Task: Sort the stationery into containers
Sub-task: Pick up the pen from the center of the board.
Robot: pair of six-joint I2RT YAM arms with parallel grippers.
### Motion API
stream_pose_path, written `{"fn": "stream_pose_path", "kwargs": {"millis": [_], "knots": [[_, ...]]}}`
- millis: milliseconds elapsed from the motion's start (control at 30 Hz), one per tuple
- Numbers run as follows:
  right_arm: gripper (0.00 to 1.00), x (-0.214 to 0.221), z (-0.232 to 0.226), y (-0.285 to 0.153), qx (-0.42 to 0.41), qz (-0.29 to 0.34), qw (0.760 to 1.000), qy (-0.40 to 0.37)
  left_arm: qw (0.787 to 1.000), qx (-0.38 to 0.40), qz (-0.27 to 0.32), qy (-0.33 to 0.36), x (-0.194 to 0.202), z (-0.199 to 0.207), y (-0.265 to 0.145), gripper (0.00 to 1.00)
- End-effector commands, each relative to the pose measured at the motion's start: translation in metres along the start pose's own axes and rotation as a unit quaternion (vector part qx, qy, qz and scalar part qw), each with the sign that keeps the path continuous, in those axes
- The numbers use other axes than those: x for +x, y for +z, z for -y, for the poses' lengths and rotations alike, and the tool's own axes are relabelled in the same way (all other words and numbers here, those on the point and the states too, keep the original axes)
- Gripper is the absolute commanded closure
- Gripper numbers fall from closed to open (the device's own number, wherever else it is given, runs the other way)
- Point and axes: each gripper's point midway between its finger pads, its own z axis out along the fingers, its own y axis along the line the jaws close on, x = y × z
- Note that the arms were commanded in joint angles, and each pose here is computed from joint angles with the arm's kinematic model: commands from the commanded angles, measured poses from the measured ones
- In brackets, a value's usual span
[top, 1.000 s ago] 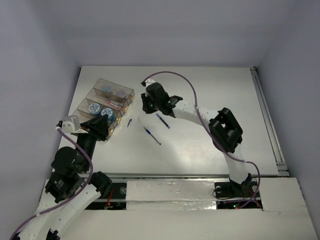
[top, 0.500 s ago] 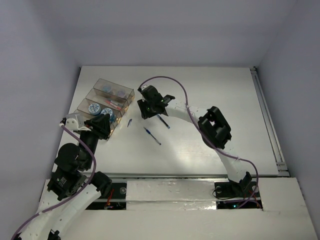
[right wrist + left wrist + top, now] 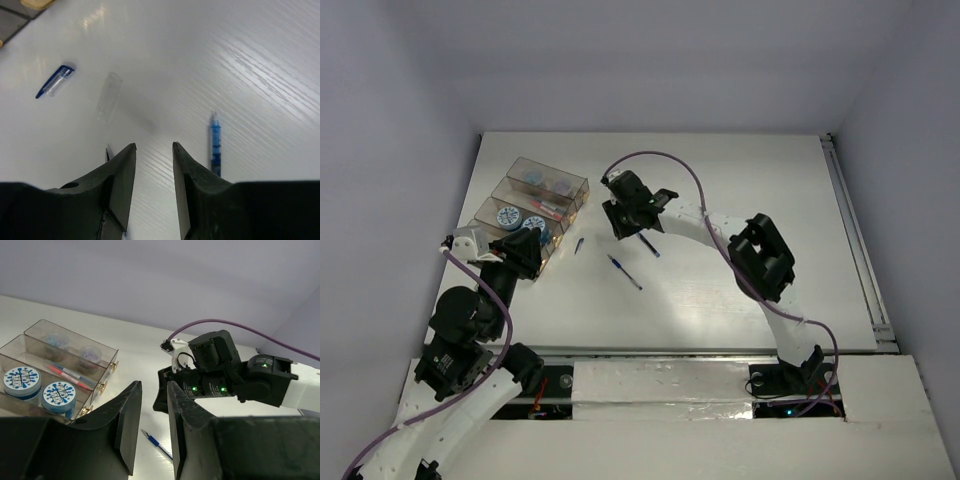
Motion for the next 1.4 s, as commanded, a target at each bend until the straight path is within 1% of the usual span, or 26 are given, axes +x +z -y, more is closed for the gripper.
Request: {"fn": "stream_pose_path", "kwargs": {"millis": [0, 100, 233, 300, 400, 533, 733, 900, 967, 1000, 1067, 1100, 1133, 1200, 1267, 1367], "knots": [[0.59, -0.013, 0.018, -0.028, 0.046, 0.021, 0.999, -0.014, 1.000, 0.008, 0.015, -0.007, -0.009, 0.006, 0.004, 0.76], [0.59, -0.012, 0.043, -0.033, 0.065, 0.020, 0.998, -0.004, 1.000, 0.010, 0.013, -0.006, -0.008, 0.007, 0.005, 0.76], [0.59, -0.002, 0.058, -0.033, 0.069, 0.000, 0.998, -0.012, 1.000, 0.011, 0.011, -0.006, -0.008, 0.007, 0.005, 0.77], [0.58, 0.006, 0.057, -0.026, 0.068, -0.023, 0.997, -0.018, 1.000, 0.013, 0.009, -0.006, -0.007, 0.009, 0.006, 0.77], [0.58, 0.010, 0.058, -0.016, 0.070, -0.033, 0.997, -0.022, 1.000, 0.013, 0.006, -0.005, -0.005, 0.009, 0.007, 0.77], [0.58, 0.012, 0.068, -0.008, 0.072, -0.037, 0.997, -0.012, 1.000, 0.013, 0.005, -0.005, -0.005, 0.009, 0.007, 0.77], [0.59, 0.017, 0.062, 0.000, 0.040, -0.050, 0.998, -0.017, 1.000, 0.018, 0.000, -0.004, -0.003, 0.011, 0.008, 0.77], [0.60, 0.018, 0.061, 0.009, 0.036, -0.050, 0.998, -0.016, 1.000, 0.021, -0.004, -0.005, -0.001, 0.013, 0.009, 0.76], [0.64, 0.017, 0.060, 0.012, 0.036, -0.049, 0.998, -0.015, 1.000, 0.024, -0.012, -0.004, 0.003, 0.014, 0.011, 0.76], [0.74, 0.019, 0.061, 0.015, 0.036, -0.053, 0.998, -0.015, 0.999, 0.030, -0.017, -0.008, 0.005, 0.017, 0.011, 0.76], [0.86, 0.021, 0.062, 0.016, 0.040, -0.054, 0.998, -0.013, 0.999, 0.033, -0.029, -0.007, 0.009, 0.019, 0.012, 0.76], [0.96, 0.020, 0.062, 0.014, 0.041, -0.052, 0.998, -0.011, 0.999, 0.033, -0.032, -0.007, 0.011, 0.019, 0.013, 0.76], [0.99, 0.019, 0.062, 0.013, 0.042, -0.049, 0.998, -0.008, 0.999, 0.031, -0.035, -0.007, 0.012, 0.019, 0.013, 0.75], [1.00, 0.017, 0.066, 0.010, 0.043, -0.040, 0.998, 0.000, 0.999, 0.033, -0.036, -0.006, 0.014, 0.020, 0.014, 0.73], [1.00, 0.003, 0.064, -0.003, 0.041, -0.018, 0.999, 0.009, 0.998, 0.037, -0.047, -0.004, 0.019, 0.023, 0.017, 0.71], [1.00, -0.022, 0.061, -0.026, 0.039, 0.032, 0.998, 0.030, 0.997, 0.045, -0.061, -0.001, 0.026, 0.026, 0.021, 0.67]]}}
